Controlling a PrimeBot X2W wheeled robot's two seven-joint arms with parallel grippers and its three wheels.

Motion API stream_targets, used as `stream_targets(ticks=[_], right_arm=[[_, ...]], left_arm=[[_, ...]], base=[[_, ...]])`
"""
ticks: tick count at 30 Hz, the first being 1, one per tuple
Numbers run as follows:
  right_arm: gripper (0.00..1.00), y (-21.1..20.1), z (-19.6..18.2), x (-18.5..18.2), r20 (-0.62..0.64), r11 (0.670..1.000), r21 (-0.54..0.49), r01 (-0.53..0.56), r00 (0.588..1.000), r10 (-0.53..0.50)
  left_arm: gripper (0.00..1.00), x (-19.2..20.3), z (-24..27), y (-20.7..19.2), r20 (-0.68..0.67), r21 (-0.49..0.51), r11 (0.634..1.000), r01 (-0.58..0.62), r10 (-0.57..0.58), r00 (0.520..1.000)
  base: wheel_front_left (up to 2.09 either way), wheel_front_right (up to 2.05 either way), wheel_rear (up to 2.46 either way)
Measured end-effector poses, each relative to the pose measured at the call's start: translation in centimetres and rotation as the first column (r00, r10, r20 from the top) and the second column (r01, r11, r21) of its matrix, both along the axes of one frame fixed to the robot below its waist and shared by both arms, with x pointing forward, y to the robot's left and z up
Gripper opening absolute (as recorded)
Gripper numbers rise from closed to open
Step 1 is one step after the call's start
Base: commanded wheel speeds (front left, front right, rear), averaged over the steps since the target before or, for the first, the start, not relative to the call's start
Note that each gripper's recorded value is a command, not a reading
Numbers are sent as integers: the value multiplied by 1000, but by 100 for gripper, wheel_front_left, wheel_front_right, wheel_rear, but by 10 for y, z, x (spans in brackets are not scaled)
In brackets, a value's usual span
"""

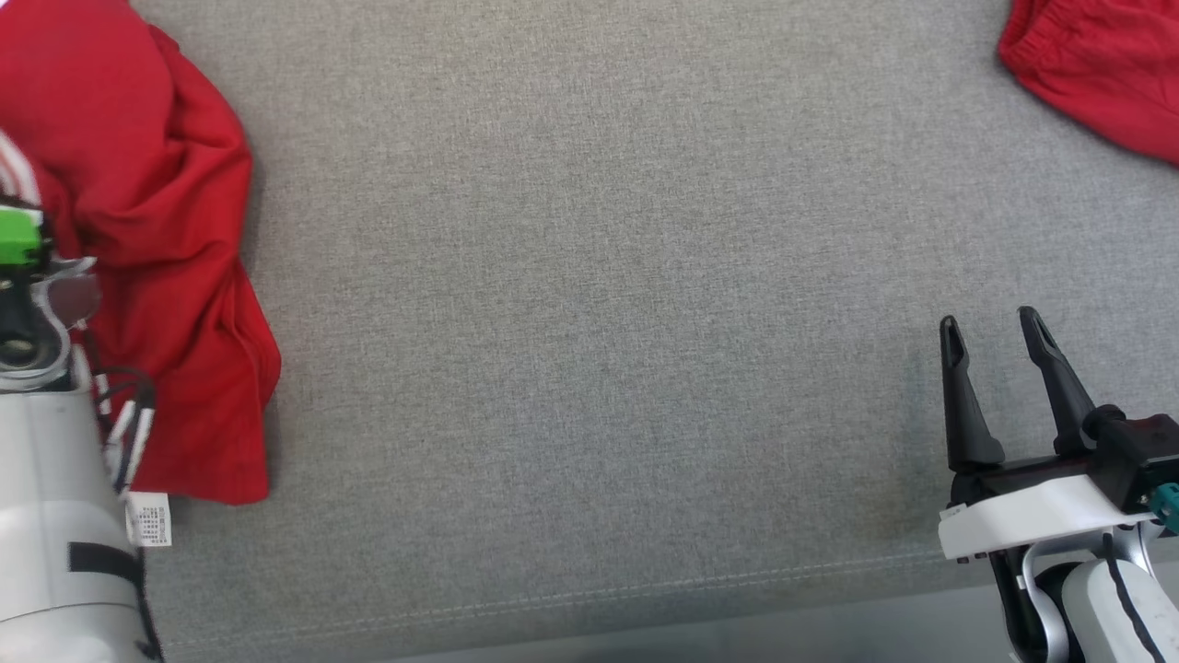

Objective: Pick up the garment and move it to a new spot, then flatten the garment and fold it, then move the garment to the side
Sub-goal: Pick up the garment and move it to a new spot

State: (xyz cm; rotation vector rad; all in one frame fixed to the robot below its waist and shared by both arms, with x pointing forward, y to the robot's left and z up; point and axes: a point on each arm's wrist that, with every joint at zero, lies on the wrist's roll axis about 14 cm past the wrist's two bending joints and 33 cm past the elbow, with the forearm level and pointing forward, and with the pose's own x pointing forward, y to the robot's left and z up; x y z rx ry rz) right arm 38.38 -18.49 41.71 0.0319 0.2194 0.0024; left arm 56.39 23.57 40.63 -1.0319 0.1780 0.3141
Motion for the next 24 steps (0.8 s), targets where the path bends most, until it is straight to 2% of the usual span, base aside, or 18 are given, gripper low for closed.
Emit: stream_targets(ticks=[3,7,11,16,18,21,24], right_arm=[[100,5,2,-2,4,1000,9,-7,1000,7],[100,12,5,-6,11,999,30,-20,1000,19],[100,20,10,-12,21,998,58,-22,1000,21],[100,18,19,-20,44,998,61,-13,999,10],[100,16,22,-25,49,998,58,-5,999,2],[100,13,27,-31,61,998,58,1,998,-4],[100,7,31,-36,72,998,54,20,997,-24]], left_arm=[[0,7,23,-49,89,9,991,135,-135,987],[0,4,52,-121,160,49,947,319,-322,933],[0,-17,64,-167,161,118,877,465,-479,863],[0,-64,42,-205,73,133,776,616,-628,775],[0,-84,34,-221,48,108,730,675,-682,730],[0,-115,31,-252,71,11,671,741,-740,669],[0,-142,41,-287,120,-40,585,810,-802,585]], base=[[0,0,0],[0,0,0],[0,0,0],[0,0,0],[0,0,0],[0,0,0],[0,0,0]])
